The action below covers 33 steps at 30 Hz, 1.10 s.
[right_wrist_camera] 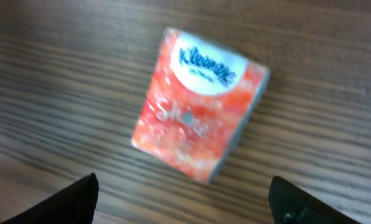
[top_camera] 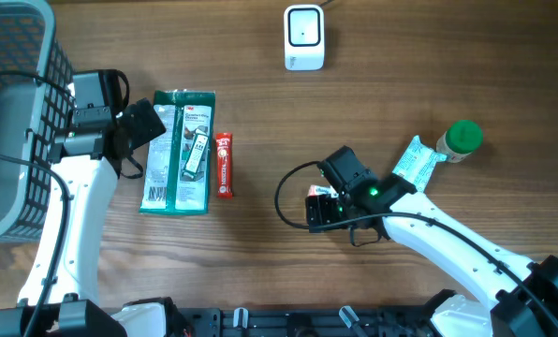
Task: Scan the item barcode
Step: 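Move the right gripper left over the red Kleenex pack and lower, then close the right gripper on the Kleenex pack and lift it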
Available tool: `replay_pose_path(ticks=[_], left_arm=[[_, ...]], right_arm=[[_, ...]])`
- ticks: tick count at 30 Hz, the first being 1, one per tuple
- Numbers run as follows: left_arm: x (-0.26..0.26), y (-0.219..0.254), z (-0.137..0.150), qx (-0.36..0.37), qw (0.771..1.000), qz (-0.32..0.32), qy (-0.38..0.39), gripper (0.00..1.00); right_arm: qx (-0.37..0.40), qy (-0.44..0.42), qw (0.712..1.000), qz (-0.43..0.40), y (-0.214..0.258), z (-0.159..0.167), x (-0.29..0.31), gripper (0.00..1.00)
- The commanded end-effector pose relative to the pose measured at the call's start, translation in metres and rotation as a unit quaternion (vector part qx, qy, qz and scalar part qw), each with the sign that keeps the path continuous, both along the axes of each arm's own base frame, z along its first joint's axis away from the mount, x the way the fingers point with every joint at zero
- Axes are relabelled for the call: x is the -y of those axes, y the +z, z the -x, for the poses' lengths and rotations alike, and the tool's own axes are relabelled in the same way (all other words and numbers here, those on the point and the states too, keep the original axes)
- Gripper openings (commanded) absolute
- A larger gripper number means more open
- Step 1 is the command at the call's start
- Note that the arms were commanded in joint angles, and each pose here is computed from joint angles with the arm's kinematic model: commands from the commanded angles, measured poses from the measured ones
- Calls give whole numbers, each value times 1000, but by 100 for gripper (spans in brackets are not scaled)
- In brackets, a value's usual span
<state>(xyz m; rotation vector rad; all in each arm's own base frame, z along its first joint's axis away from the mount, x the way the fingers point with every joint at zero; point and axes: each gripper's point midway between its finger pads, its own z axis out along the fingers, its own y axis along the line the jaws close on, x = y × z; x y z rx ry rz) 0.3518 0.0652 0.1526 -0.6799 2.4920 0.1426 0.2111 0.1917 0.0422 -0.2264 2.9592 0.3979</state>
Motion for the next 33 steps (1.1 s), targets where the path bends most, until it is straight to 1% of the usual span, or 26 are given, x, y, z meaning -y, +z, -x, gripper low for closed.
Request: replay_pose_path(ticks=[1,5,12,20,23,26,27,28,33], left_arm=[[-1,3,-1,7,1000,2,5,100],[-1,3,-1,7,1000,2,5,100],[-1,3,-1,6,1000,2,5,100],[-1,3,-1,7,1000,2,5,100],[-1,3,-1,7,1000,2,5,100],[-1,3,-1,7,1000,2,5,100],[-1,3,-1,7,1000,2,5,100],[-1,3,-1,7,1000,2,5,100],[-1,3,-1,7,1000,2,6,100]], right_arm=[[0,-2,1000,-14,-2,-1,-5,88],[2,1,1000,-26,0,-3,-10,88],[39,2,998,-56,8,-20,-24,89],[33,3,998,-54,8,-17,-23,90],[27,5,998,-48,6,-14,-20,81],[27,9,998,-51,7,-16,-19,80],[32,26,997,-62,12,-19,-22,80],[34,33,997,-68,16,-22,-23,76],[34,16,996,-80,43,-39,-14,74]])
